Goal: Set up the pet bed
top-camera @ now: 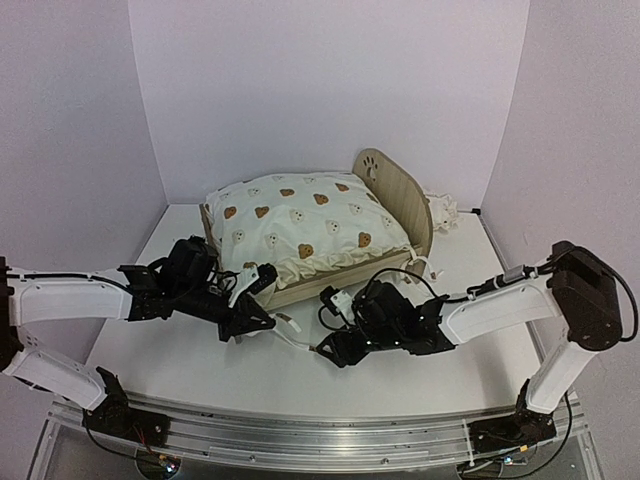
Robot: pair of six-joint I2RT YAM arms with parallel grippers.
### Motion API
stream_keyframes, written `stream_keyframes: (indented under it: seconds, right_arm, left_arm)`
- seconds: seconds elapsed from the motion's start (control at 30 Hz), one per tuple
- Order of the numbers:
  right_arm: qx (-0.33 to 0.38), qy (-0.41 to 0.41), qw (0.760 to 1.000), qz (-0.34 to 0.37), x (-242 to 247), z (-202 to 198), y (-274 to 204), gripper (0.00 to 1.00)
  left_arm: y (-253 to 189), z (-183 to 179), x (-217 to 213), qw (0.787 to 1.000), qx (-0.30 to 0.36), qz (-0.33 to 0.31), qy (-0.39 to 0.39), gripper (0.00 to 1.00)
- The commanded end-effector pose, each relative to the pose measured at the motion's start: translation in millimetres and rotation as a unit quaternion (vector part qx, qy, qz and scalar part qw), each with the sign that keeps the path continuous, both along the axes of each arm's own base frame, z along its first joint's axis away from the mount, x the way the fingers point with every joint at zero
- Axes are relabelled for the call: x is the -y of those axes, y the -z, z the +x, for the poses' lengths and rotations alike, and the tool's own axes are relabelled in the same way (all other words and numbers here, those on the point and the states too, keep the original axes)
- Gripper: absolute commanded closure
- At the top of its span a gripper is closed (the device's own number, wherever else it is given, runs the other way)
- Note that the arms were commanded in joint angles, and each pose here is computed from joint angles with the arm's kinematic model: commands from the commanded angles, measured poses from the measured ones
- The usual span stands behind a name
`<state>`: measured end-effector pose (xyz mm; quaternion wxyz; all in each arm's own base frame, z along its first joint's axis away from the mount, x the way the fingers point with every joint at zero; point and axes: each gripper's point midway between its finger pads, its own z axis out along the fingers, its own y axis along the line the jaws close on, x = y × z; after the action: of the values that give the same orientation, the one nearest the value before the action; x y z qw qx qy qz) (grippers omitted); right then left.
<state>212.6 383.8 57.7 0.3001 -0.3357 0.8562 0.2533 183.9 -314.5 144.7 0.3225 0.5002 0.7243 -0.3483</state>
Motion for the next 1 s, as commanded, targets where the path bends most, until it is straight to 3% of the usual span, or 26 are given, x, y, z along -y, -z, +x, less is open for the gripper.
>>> stream_keyframes:
  seconds: [0.0,0.1,0.2,0.3,0.4,0.5,0.87,0.97]
  right_arm:
    - [0.048,-0.036,0.994,-0.086,1,3,31,0.34]
    - [0.046,-0.059,0.991,-0.113,-7,-2,44,0.37]
    - [0.047,-0.048,0.988,-0.138,-7,1,53,0.46]
    - [0.041,-0.034,0.987,-0.149,1,0,60,0.81]
    - [0.029,-0.059,0.985,-0.159,2,-17,60,0.98]
    - [0.015,-0.099,0.983,-0.151,-11,-40,50,1.0]
    - [-0.02,-0.216,0.976,-0.001,-102,-105,-48,1.0]
    - [-0.028,-0.234,0.972,0.029,-117,-111,-68,1.0]
  left_arm:
    - [-38,26,17,0.997,0.0,-0.059,-0.056,1.0]
    - [-34,29,16,0.996,-0.003,-0.054,-0.068,1.0]
    - [-31,36,14,0.995,-0.002,-0.046,-0.089,1.0]
    - [-38,45,14,0.991,0.001,-0.06,-0.116,1.0]
    - [-42,52,15,0.989,0.004,-0.067,-0.134,1.0]
    - [-44,54,19,0.988,0.01,-0.077,-0.13,1.0]
    - [-11,51,26,0.995,0.034,-0.049,-0.082,1.0]
    - [9,43,25,0.998,0.039,-0.026,-0.051,0.91]
